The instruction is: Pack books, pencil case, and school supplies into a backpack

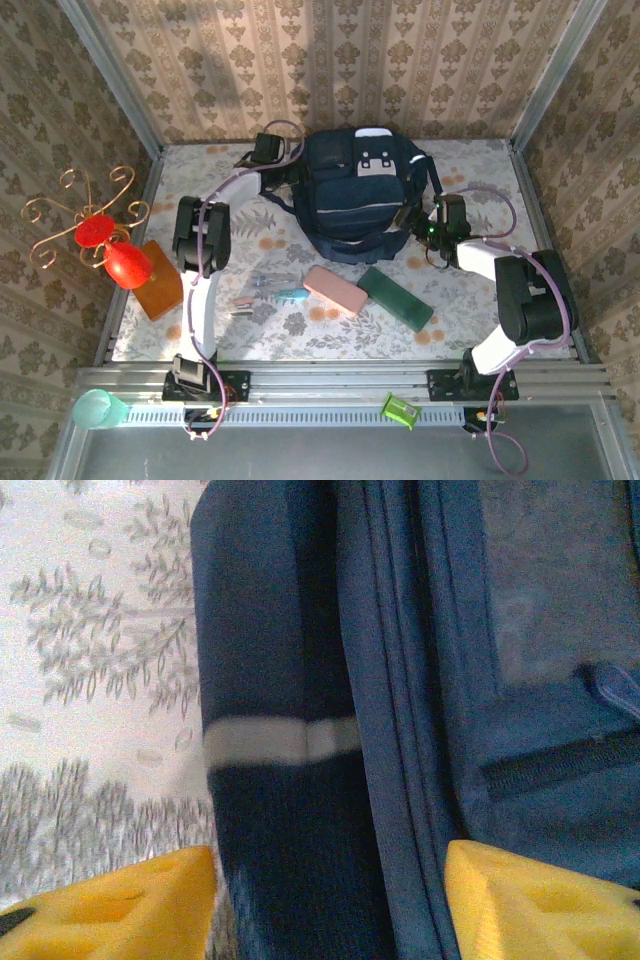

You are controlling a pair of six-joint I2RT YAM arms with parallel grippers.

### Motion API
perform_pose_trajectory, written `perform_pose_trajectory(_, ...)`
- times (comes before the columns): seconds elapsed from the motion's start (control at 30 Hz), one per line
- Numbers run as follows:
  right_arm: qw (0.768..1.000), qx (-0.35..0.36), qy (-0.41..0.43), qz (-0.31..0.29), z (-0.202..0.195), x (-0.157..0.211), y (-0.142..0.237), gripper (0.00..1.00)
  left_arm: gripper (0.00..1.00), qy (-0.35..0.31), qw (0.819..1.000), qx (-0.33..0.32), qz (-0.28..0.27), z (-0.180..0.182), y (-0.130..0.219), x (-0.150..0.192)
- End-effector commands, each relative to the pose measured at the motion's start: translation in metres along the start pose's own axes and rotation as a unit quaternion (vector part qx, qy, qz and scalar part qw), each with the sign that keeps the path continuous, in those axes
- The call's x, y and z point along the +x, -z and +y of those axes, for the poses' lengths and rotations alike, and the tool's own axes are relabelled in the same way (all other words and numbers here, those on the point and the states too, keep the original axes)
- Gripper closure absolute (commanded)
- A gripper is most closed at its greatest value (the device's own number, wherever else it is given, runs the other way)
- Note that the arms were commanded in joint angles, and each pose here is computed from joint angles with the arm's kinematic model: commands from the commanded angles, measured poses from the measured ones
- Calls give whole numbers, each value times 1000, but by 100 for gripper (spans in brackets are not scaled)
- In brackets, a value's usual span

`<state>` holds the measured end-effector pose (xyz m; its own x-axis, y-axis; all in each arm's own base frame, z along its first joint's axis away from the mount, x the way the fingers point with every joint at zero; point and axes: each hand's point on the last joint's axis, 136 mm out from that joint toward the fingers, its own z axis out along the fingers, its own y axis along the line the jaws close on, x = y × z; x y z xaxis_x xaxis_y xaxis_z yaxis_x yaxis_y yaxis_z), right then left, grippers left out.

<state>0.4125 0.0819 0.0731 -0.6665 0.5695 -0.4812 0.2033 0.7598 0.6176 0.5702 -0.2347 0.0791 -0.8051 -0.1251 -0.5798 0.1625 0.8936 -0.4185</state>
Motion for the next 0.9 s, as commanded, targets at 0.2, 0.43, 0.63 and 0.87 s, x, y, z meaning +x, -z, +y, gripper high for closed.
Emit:
perform_pose_trajectory(0.2,1000,-7,-2,0,8,-9,-8,22,32,-12,998,-60,16,28,-1,7)
perform_pose_trajectory(0.43,1000,-6,-9,9,4,-3,-12,22,38,22,999,-19,41,29,-19,13)
perform_pose_trajectory(0.63,1000,17,-13,14,-1,-7,-18,23,61,36,998,36,45,13,-27,10)
perform_pose_trajectory(0.87,1000,-7,-17,17,21,-26,-38,28,92,59,994,89,11,-7,13,1)
